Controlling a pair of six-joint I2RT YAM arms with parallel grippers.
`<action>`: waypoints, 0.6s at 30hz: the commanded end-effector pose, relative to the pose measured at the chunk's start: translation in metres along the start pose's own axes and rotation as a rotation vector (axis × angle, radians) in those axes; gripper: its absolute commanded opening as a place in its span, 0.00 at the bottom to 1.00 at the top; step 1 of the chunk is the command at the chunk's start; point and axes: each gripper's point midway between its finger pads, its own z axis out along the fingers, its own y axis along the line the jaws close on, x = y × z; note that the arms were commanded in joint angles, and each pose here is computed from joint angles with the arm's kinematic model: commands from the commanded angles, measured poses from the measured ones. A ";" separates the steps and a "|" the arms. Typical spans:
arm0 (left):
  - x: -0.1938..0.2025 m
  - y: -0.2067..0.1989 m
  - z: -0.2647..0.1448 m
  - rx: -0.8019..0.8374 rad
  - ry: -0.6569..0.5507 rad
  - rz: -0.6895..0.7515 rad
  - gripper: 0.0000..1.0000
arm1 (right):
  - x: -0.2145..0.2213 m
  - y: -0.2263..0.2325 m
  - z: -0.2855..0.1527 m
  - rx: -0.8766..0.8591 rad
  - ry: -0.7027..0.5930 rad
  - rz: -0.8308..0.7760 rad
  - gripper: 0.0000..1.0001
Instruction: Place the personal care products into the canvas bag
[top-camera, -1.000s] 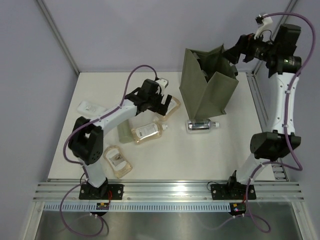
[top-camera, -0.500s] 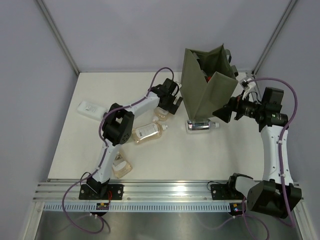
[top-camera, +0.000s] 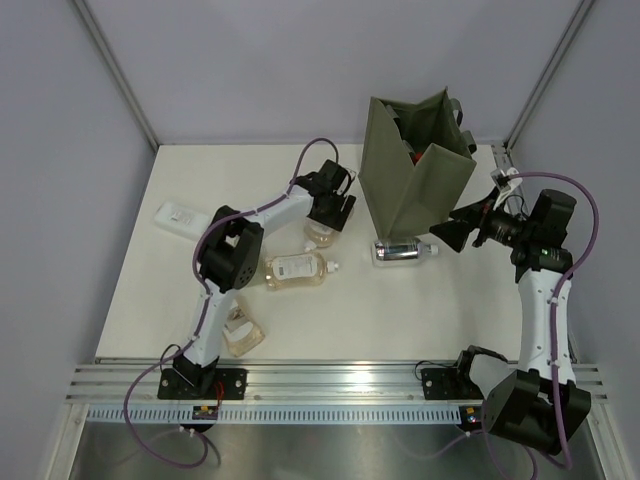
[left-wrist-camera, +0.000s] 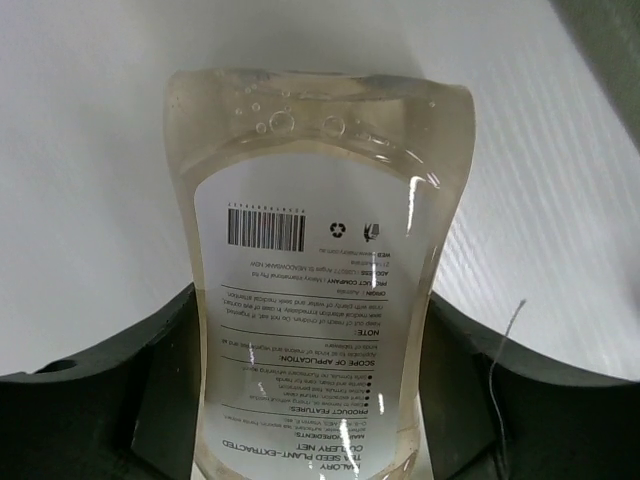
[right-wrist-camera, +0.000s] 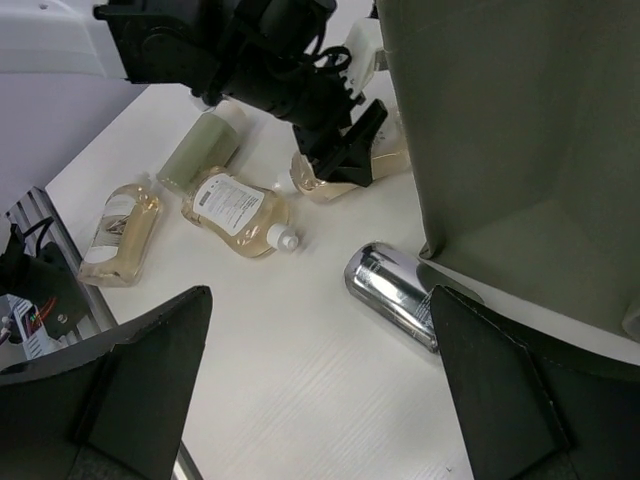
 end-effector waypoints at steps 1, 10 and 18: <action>-0.065 -0.007 -0.077 0.125 -0.231 -0.125 0.00 | -0.006 -0.001 -0.004 -0.022 -0.040 -0.019 1.00; -0.147 -0.033 -0.236 0.544 -0.618 -0.345 0.00 | 0.001 -0.024 -0.015 0.030 -0.052 0.050 1.00; -0.216 -0.062 -0.351 0.861 -0.890 -0.448 0.00 | 0.000 -0.027 -0.022 0.067 -0.061 0.046 0.99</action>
